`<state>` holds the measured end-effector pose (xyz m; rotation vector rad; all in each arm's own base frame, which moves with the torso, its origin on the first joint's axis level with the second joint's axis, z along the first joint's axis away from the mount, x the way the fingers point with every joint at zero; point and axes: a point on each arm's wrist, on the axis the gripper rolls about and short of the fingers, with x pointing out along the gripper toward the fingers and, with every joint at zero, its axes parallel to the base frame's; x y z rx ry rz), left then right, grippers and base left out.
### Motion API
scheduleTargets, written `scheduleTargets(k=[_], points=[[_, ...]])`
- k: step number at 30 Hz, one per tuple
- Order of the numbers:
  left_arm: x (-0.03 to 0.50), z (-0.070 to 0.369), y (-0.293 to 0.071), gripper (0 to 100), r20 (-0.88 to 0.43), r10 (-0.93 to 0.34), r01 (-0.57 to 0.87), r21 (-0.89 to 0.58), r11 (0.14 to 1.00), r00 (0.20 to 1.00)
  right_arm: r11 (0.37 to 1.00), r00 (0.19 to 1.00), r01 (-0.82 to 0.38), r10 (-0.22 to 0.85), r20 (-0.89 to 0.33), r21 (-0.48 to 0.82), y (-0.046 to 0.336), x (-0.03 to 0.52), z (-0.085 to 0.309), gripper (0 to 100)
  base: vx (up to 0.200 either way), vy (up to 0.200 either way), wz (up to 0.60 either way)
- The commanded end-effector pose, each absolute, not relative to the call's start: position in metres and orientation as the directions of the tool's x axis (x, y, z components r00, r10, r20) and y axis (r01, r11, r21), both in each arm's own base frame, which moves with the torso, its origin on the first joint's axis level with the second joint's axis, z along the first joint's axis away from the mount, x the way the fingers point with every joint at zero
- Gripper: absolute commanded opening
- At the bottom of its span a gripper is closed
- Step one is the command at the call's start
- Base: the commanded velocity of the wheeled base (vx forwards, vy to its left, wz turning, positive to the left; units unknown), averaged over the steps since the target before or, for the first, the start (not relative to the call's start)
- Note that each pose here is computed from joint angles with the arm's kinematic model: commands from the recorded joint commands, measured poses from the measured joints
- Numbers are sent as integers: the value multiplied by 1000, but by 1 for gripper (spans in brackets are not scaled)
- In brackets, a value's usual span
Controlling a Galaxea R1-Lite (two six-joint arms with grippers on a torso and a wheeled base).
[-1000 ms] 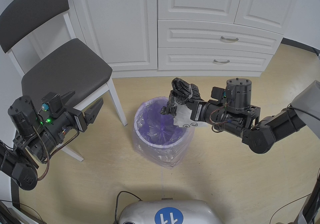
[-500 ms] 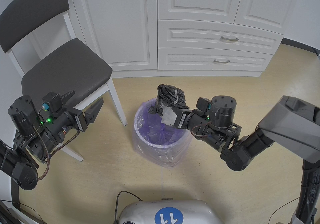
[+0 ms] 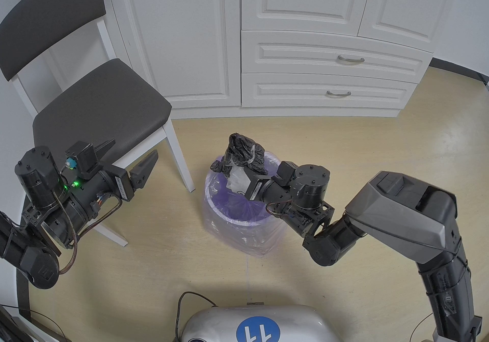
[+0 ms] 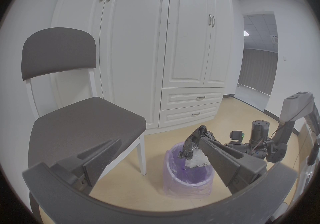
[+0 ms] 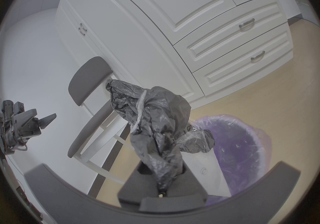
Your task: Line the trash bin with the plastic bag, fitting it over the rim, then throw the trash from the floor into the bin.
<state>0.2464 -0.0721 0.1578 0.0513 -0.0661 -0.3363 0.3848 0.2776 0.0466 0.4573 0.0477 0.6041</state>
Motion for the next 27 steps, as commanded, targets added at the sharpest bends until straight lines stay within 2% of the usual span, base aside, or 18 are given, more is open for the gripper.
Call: scheduleTargets(k=[1,9,15,27], points=[[254,147,-74,100,17,-331,330,59,942,943,729,827,-524,558,60,440,287,408,-4,0,0,0,0],[261,136,-77,100,-23,-298,298,59,953,954,737,832,-520,552,60,430,299,435,-40,0,0,0,0],[263,137,-77,100,-17,-281,282,60,958,959,762,842,-513,535,61,394,293,445,-55,0,0,0,0],[257,145,-75,100,23,-278,277,60,959,960,773,852,-498,521,54,393,287,440,-43,0,0,0,0]])
